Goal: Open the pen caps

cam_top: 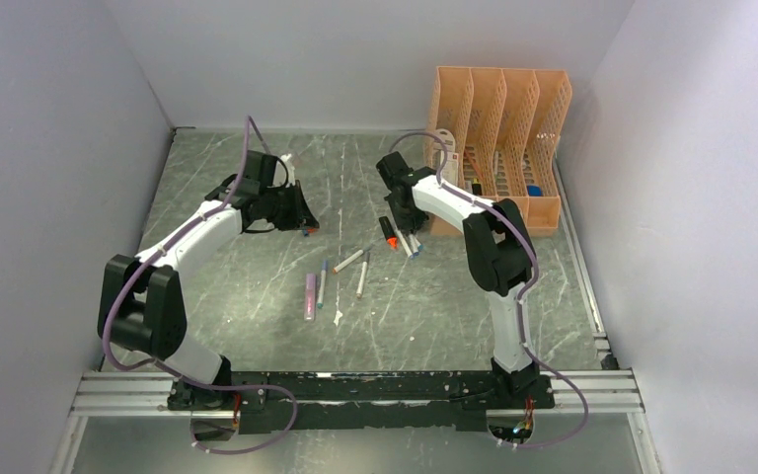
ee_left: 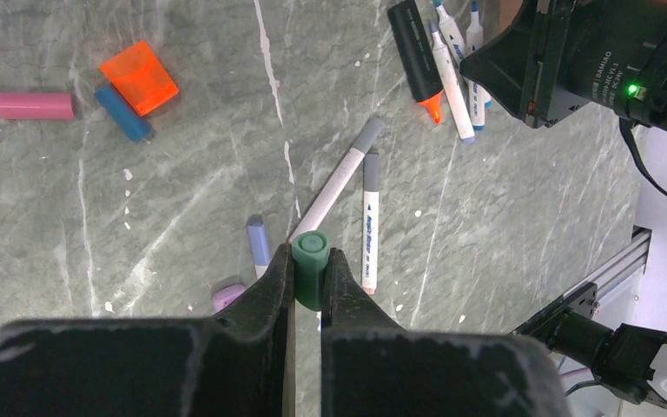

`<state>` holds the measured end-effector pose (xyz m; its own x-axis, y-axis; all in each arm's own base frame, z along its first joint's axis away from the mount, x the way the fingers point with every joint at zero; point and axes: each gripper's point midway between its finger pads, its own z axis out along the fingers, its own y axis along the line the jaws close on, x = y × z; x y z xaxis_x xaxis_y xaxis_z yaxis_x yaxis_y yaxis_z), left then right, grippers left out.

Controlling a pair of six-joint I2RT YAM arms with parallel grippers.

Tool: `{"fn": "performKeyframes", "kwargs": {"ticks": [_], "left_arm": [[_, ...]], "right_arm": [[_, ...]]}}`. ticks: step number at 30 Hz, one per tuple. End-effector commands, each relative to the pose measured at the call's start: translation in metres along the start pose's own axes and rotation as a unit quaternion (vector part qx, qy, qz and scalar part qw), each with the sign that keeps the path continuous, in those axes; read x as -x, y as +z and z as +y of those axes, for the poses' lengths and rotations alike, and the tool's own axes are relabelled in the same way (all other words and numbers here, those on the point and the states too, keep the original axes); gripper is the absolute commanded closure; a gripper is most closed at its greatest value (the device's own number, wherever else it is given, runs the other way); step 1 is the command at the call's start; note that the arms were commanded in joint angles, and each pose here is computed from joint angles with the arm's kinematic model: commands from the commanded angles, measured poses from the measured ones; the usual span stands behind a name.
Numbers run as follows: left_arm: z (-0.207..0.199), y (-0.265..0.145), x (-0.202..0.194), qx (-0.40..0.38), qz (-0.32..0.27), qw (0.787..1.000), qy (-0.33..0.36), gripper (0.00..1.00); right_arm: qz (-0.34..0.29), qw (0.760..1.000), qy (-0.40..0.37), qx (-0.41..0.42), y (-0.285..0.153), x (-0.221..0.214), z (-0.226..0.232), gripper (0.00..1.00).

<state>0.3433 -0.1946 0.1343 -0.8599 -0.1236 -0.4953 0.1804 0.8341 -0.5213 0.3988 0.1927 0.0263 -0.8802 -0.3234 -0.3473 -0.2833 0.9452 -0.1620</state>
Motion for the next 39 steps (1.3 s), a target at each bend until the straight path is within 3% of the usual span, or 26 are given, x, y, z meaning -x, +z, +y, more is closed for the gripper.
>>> {"fn": "performKeyframes", "kwargs": {"ticks": [1, 14, 20, 26, 39], "left_arm": [[0.002, 0.001, 0.002, 0.008, 0.000, 1.000, 0.008, 0.93], [0.003, 0.004, 0.002, 0.009, 0.002, 1.000, 0.005, 0.93], [0.006, 0.006, 0.003, 0.020, 0.007, 1.000, 0.008, 0.93], [0.026, 0.009, 0.011, 0.080, 0.015, 0.997, 0.018, 0.93], [0.081, 0.043, 0.018, 0.190, 0.053, 0.980, 0.039, 0.88]], "right_arm": [[-0.024, 1.000, -0.006, -0.006, -0.001, 0.017, 0.004, 0.91], [-0.033, 0.999, -0.009, -0.007, -0.006, 0.022, 0.007, 0.70], [-0.042, 0.999, -0.001, 0.002, -0.019, 0.025, 0.007, 0.68], [-0.069, 0.997, 0.023, 0.039, -0.057, 0.027, 0.011, 0.65], [-0.083, 0.983, 0.050, 0.154, -0.099, -0.022, 0.042, 0.61]]}}
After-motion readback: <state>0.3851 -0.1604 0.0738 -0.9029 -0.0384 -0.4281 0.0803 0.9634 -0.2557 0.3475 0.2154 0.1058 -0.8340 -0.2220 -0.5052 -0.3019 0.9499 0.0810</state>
